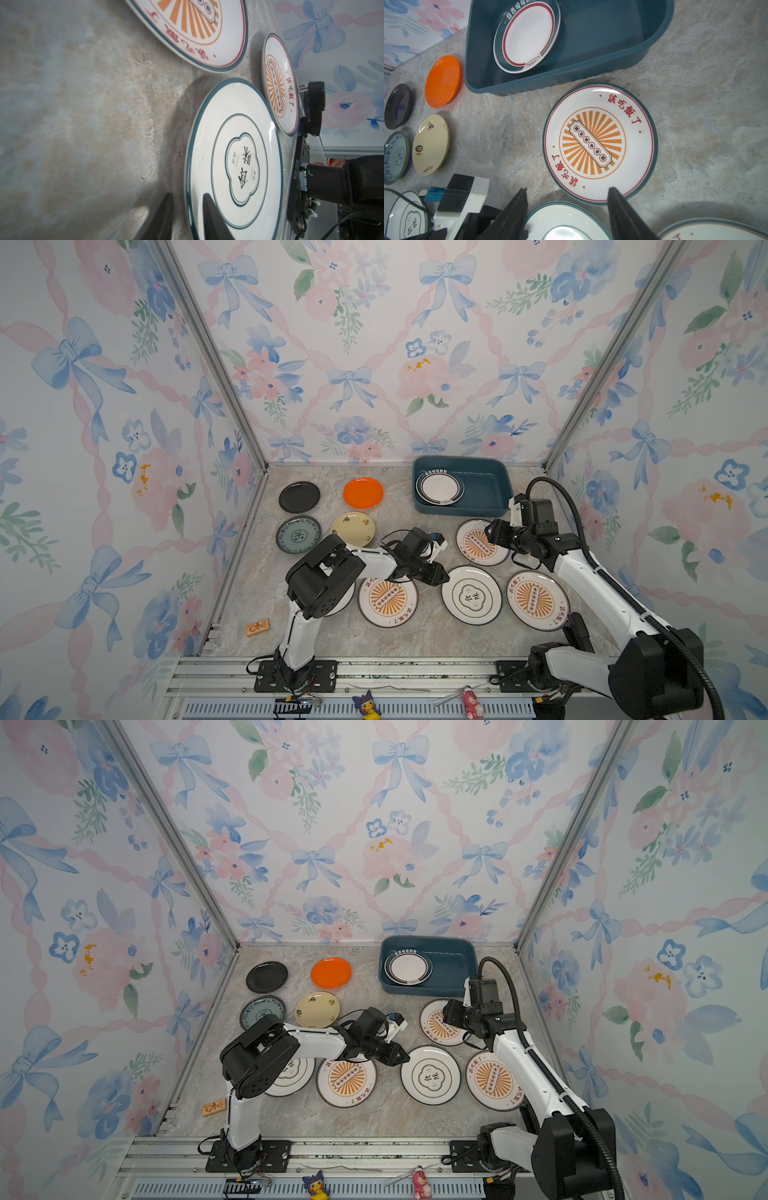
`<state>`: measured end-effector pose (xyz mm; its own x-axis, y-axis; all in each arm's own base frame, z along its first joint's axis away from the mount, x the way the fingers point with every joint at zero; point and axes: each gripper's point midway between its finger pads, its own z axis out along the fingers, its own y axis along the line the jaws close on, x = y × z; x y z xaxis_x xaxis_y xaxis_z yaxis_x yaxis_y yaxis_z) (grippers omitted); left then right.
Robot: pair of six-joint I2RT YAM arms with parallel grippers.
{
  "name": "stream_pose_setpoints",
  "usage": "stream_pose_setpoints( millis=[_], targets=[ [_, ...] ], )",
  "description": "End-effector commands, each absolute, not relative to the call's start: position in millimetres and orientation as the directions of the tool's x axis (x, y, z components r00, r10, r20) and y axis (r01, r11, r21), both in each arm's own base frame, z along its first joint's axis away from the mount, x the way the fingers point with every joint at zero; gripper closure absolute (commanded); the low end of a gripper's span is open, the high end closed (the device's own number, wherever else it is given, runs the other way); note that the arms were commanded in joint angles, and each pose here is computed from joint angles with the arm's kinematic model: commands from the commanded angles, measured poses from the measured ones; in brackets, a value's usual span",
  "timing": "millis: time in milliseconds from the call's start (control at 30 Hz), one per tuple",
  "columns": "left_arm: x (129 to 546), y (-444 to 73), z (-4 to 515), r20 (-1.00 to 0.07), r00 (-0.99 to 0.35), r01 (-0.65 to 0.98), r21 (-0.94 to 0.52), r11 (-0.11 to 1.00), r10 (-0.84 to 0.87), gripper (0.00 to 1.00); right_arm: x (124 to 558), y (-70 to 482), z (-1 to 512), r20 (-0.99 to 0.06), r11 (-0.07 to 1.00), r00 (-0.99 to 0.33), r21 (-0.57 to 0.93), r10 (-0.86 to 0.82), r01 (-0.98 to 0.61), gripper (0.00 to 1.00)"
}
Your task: Place the plates into the plastic bin on the countertop
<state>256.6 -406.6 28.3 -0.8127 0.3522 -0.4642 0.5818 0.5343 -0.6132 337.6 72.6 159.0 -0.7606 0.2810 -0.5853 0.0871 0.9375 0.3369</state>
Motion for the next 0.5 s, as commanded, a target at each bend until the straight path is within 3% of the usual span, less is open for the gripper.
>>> stream_pose_setpoints(
  millis=[0,467],
  targets=[
    [243.9,-402.5,7.2,-0.408,-0.82,0.572,-0.61,0.549,0.401,0.75,335.7,70.1,158.1,-0.583,0.931,-0.755,0.351,0.299,0.098,0.38],
    [240.7,-401.7,4.3,-0.401,-0.818,0.574,-0.611,0.546,0.412,0.92,331.3,70.0,156.3,-0.579,0.926,-0.754,0.362,0.311,0.105,0.38]
  ],
)
